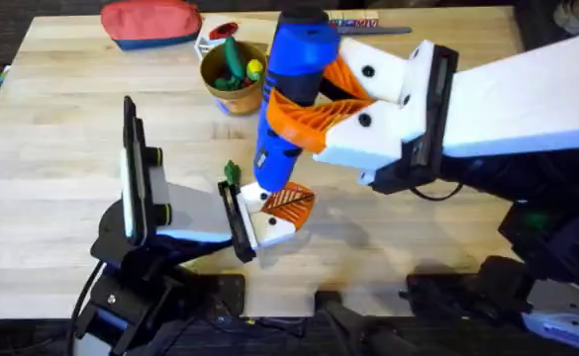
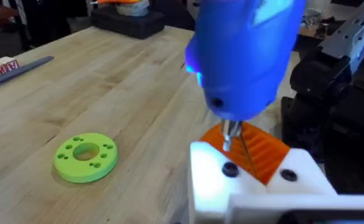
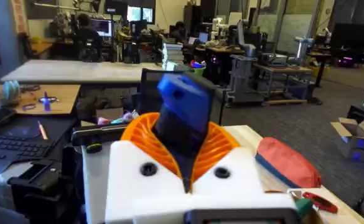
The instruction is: Pick up the gripper from the table and insert it into the empty holder that is missing its gripper. Then pick up a screw, insert it into the mounting hole, and use the screwdriver to tighten it. Finally, clean up the table by picking up the vegetable and placing it into the bucket.
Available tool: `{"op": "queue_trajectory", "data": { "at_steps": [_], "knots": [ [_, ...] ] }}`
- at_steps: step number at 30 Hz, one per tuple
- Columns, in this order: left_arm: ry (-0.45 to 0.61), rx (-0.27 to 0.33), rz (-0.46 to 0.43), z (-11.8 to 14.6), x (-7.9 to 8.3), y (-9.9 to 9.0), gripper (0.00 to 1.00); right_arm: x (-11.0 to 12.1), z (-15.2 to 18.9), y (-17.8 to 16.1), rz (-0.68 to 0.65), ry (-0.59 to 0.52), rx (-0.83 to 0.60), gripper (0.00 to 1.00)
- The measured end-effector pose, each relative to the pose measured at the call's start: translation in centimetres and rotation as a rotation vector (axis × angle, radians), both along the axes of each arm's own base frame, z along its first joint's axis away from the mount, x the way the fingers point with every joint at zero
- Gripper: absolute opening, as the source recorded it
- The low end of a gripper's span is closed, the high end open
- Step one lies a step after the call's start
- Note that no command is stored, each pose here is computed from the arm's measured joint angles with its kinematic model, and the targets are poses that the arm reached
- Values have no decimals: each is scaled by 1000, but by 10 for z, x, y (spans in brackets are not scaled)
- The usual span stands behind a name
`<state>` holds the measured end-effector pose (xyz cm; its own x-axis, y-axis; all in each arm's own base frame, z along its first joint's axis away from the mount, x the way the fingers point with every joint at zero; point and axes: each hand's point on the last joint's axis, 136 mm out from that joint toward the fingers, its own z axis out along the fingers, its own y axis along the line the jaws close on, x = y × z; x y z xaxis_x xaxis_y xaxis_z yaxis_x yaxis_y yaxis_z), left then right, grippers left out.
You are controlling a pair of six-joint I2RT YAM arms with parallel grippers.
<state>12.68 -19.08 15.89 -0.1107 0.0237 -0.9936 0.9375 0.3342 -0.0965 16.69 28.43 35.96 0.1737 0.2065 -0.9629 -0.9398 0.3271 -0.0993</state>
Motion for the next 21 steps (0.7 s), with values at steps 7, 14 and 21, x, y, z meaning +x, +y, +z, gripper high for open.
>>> {"op": "queue_trajectory", "data": {
  "at_steps": [7,14,21],
  "knots": [
    [-1,0,0,0,0,0,14,2,5,2,1,-23,26,7],
    [0,0,0,0,0,0,14,5,-2,8,9,-3,12,7],
    [0,0,0,0,0,0,14,4,0,8,15,13,26,7]
  ]
}}
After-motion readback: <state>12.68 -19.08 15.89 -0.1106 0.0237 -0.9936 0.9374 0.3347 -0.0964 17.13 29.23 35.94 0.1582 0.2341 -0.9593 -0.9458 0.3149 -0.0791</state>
